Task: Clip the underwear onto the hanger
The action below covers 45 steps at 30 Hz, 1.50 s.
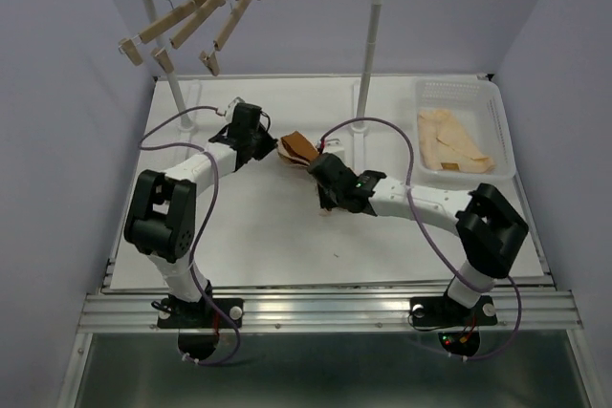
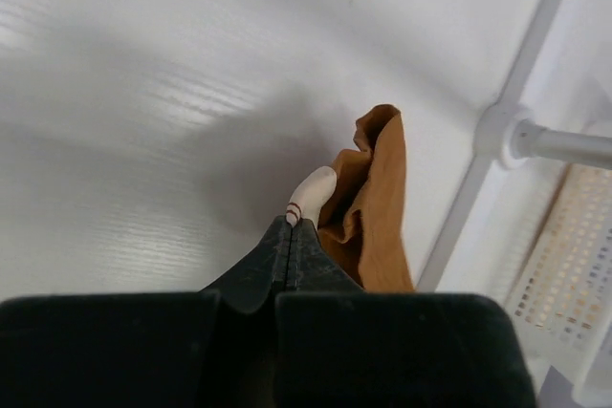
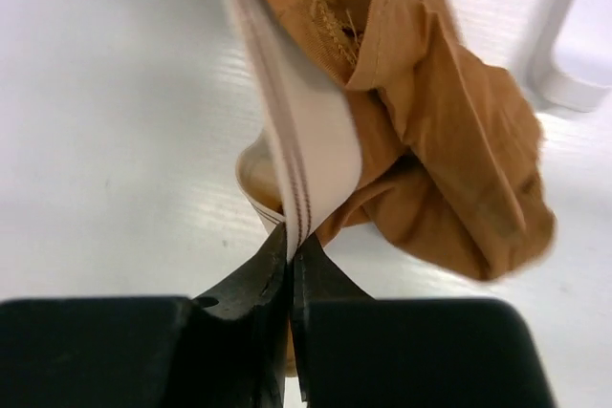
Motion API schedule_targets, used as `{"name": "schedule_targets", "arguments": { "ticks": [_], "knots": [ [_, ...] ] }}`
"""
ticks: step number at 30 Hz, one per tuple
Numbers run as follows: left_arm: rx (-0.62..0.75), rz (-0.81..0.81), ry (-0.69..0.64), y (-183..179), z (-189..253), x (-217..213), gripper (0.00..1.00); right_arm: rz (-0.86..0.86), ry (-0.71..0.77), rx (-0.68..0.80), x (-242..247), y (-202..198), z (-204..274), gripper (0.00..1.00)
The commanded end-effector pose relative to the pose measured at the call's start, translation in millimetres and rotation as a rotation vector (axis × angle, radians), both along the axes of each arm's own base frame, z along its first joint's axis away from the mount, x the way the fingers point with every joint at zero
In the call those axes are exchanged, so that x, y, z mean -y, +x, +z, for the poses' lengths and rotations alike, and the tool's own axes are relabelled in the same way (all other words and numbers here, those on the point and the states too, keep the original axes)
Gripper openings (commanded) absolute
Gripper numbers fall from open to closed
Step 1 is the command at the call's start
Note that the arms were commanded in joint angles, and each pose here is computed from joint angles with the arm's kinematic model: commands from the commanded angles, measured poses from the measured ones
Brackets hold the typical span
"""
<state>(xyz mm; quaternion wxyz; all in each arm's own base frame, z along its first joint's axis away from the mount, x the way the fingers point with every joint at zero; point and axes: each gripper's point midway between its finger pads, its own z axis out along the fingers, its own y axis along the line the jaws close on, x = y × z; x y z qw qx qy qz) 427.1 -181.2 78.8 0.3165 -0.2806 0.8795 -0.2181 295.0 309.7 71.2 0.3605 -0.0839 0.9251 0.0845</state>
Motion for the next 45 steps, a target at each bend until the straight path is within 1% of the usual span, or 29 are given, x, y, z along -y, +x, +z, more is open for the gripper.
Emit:
{"name": "schedule_targets", "arguments": {
  "ticks": [1,5,7,10,13,14,16,17,18,19,20,22,23,24,25,27,28,29,31,34,35,36,38,39,40,41,42,43,45],
  "knots": [
    [0.188,0.039,0.034,4,69,-16,0.0,0.18,-0.058,0.07,17,-17,58,0.04],
    [0.293,0.01,0.041,4,115,-18,0.0,0.329,-0.129,0.016,37,-45,83,0.04],
    [0.339,0.011,0.036,2,135,-19,0.0,0.365,-0.131,0.011,38,-50,94,0.03],
    [0.412,0.038,0.055,9,165,-25,0.0,0.377,-0.116,0.06,40,-49,124,0.01],
    [0.406,0.04,0.078,16,168,-26,0.0,0.38,-0.132,0.087,46,-44,138,0.01],
    [0.431,0.04,0.073,22,181,-24,0.0,0.354,-0.142,0.103,52,-38,143,0.01],
    [0.414,0.034,0.089,32,176,-22,0.0,0.316,-0.185,0.131,67,-27,154,0.01],
    [0.441,0.05,0.087,40,194,-23,0.0,0.284,-0.193,0.136,75,-22,157,0.01],
    [0.426,0.053,0.103,47,189,-23,0.0,0.235,-0.207,0.155,86,-14,164,0.01],
    [0.463,0.054,0.086,53,208,-20,0.0,0.208,-0.222,0.177,92,-11,169,0.01],
    [0.473,0.042,0.077,60,210,-15,0.0,0.131,-0.265,0.21,108,1,176,0.01],
    [0.511,-0.015,0.034,69,224,1,0.0,0.061,-0.274,0.248,121,14,192,0.01],
    [0.553,-0.074,-0.013,72,244,16,0.0,0.012,-0.284,0.252,134,25,196,0.01],
    [0.545,-0.12,-0.031,78,240,30,0.0,-0.018,-0.288,0.276,140,31,207,0.02],
    [0.581,-0.165,-0.065,79,259,43,0.0,-0.033,-0.304,0.288,145,35,212,0.02],
    [0.595,-0.214,-0.091,83,266,59,0.0,-0.063,-0.336,0.303,152,38,223,0.02],
    [0.589,-0.248,-0.105,84,261,73,0.0,-0.083,-0.325,0.333,153,40,241,0.02],
    [0.617,-0.29,-0.128,82,274,83,0.0,-0.084,-0.338,0.331,156,39,244,0.02],
    [0.63,-0.32,-0.135,81,276,96,0.0,-0.056,-0.332,0.324,152,39,246,0.02],
    [0.6,-0.314,-0.13,84,262,94,0.0,0.019,-0.337,0.237,140,35,213,0.02],
    [0.584,-0.299,-0.124,88,253,86,0.0,0.045,-0.339,0.199,135,33,198,0.02],
    [0.529,-0.29,-0.114,88,227,79,0.0,0.103,-0.324,0.12,126,25,169,0.02],
    [0.453,-0.254,-0.116,92,195,59,0.0,0.202,-0.313,0.026,100,9,130,0.04],
    [0.373,-0.242,-0.112,87,159,49,0.0,0.244,-0.291,-0.006,87,1,115,0.06],
    [0.364,-0.236,-0.122,86,149,43,0.0,0.327,-0.273,-0.074,71,-20,90,0.09],
    [0.293,-0.223,-0.111,76,116,31,0.0,0.375,-0.254,-0.106,58,-28,74,0.13],
    [0.29,-0.214,-0.105,71,112,26,0.1,0.451,-0.213,-0.166,44,-46,60,0.17],
    [0.245,-0.19,-0.065,62,88,15,0.52,0.523,-0.198,-0.184,26,-57,52,0.25],
    [0.251,-0.171,-0.038,52,90,5,0.97,0.629,-0.116,-0.232,1,-77,52,0.45]
  ]
}}
